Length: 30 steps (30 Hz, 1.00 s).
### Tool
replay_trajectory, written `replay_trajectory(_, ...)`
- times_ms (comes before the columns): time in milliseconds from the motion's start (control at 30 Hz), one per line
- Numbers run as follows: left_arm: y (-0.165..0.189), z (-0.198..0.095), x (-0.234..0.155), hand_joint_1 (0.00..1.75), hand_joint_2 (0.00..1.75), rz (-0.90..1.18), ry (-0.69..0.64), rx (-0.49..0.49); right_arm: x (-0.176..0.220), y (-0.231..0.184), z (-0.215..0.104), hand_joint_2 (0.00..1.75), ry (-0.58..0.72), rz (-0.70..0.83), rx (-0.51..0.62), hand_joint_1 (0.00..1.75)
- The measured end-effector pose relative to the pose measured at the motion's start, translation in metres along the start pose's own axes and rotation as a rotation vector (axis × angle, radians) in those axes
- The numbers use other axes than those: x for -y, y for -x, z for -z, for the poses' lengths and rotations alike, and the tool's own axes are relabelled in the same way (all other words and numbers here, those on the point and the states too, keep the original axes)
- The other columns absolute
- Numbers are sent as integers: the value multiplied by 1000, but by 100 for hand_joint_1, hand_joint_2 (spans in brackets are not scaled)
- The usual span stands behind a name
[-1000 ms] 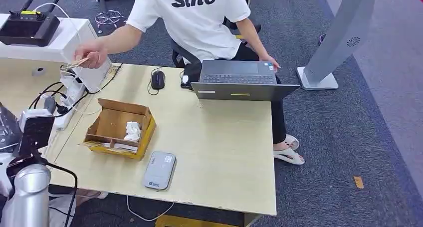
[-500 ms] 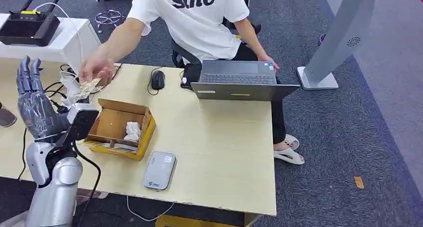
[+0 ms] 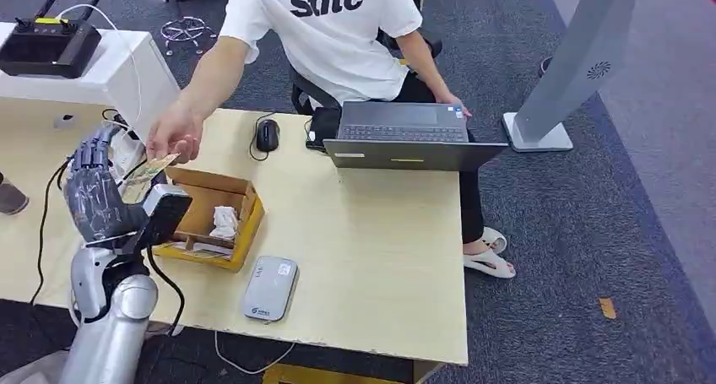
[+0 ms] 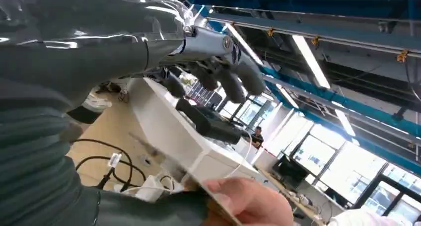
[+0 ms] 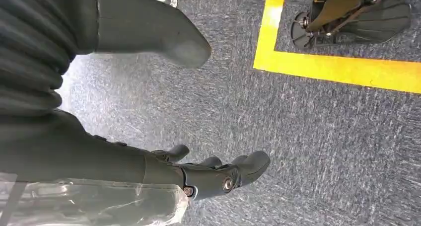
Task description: Pass the card to the sensor for recognition and then transmit it.
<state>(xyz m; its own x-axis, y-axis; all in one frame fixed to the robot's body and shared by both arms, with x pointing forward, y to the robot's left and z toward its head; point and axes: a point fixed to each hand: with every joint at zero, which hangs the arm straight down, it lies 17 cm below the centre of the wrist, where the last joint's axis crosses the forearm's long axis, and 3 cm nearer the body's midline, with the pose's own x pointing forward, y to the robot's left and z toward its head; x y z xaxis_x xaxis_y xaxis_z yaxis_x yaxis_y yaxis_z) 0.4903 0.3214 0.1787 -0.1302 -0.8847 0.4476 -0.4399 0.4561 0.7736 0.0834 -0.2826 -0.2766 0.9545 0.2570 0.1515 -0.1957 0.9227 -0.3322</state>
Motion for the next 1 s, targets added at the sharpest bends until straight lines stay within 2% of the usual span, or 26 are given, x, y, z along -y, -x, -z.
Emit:
replay_trajectory(700, 6, -6, 7, 175, 175, -16, 22, -11, -1, -3, 0, 175, -6, 2, 16, 0)
replay_trajectory(1000, -18, -21, 32, 175, 175, -10, 104, 65, -1, -3, 0, 175, 0, 15, 11, 0)
